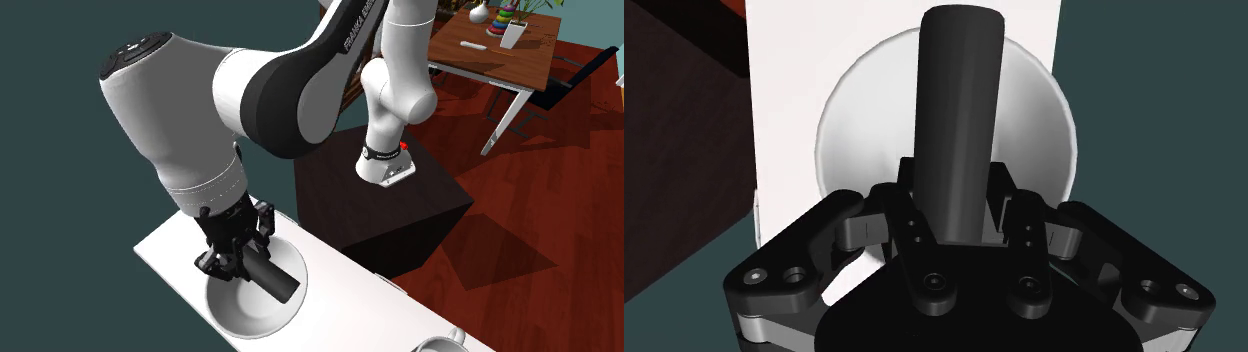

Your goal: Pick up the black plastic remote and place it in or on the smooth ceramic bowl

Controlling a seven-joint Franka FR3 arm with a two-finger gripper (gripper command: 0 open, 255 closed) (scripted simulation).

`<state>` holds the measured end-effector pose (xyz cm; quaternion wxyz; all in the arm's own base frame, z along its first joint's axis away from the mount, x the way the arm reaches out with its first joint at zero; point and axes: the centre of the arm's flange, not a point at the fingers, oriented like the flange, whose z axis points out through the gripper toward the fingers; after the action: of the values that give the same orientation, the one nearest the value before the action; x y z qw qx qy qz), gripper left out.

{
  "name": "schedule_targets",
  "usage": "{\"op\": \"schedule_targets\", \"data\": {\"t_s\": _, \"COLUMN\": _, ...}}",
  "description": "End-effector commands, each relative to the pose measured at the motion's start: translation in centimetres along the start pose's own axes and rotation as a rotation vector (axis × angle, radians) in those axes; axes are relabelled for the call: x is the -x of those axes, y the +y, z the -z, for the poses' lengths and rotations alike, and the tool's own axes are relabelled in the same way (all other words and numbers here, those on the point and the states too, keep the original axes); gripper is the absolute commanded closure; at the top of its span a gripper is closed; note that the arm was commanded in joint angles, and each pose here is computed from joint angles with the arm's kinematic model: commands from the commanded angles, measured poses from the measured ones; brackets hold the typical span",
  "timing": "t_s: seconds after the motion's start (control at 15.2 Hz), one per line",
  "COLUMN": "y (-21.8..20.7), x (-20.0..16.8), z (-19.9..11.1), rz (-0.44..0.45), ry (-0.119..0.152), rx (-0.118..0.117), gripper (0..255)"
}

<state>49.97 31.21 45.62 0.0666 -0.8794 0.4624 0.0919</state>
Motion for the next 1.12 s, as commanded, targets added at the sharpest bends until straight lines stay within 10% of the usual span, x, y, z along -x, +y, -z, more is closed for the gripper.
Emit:
{"op": "schedule_targets", "data": {"t_s": 0.0, "y": -0.6, "x": 0.8, "z": -0.9, "rz": -0.001, "ry": 0.0, "rx": -0.001, "gripper": 255}}
{"op": "schedule_targets", "data": {"t_s": 1.06, "y": -0.4, "x": -0.4, "z": -5.9, "rz": -0.001, "ry": 0.0, "rx": -0.001, "gripper": 255}}
